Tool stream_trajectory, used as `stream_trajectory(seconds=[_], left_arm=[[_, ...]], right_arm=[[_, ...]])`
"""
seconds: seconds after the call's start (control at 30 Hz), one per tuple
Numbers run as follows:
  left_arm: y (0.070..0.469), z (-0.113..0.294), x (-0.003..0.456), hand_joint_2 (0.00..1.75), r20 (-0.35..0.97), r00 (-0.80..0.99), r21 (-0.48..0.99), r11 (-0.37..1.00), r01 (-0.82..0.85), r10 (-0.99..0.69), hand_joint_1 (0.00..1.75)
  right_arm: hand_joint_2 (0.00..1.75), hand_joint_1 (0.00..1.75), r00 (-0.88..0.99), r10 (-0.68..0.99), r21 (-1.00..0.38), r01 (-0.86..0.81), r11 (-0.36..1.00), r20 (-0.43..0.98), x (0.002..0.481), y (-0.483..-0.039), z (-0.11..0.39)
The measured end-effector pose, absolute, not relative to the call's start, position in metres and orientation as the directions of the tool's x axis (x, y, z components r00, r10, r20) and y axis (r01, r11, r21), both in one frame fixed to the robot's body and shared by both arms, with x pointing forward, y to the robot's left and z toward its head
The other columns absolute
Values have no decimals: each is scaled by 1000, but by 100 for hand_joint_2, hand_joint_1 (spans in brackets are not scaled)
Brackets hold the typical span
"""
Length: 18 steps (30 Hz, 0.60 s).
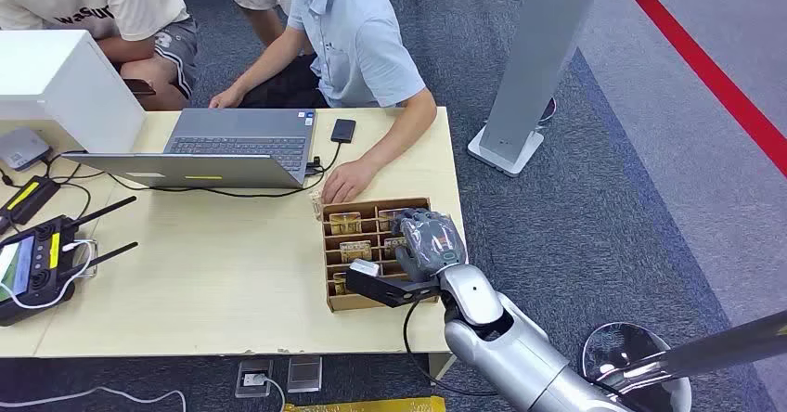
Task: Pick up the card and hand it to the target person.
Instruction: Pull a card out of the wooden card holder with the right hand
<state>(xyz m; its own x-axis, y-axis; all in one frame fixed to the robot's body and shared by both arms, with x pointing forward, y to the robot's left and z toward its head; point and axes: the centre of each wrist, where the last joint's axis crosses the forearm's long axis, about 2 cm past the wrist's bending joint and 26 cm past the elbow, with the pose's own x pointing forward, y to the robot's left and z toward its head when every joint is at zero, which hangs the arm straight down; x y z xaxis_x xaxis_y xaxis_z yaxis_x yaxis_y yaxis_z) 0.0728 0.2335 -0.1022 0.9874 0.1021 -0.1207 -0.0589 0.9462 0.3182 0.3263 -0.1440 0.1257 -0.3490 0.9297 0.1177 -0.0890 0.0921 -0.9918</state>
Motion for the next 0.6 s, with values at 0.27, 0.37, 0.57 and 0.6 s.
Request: stream_trajectory(seconds=[0.27, 0.37, 0.57, 0.6], left_arm=[[234, -102, 73, 0, -121, 988, 317, 947, -58, 101, 0], [234, -102, 73, 0, -122, 987, 318, 946, -65, 109, 0], [234, -102, 73, 0, -123, 986, 319, 945, -68, 113, 0], [234, -102, 72, 0, -122, 986, 319, 945, -68, 112, 0]], right_arm=[[175, 109, -342, 933, -992, -86, 88, 112, 326, -148, 125], [175, 125, -341, 934, -993, -85, 86, 110, 326, -149, 125], [175, 161, -344, 933, -993, -81, 86, 109, 326, -149, 127], [175, 163, -344, 933, -993, -80, 87, 110, 326, -149, 127]])
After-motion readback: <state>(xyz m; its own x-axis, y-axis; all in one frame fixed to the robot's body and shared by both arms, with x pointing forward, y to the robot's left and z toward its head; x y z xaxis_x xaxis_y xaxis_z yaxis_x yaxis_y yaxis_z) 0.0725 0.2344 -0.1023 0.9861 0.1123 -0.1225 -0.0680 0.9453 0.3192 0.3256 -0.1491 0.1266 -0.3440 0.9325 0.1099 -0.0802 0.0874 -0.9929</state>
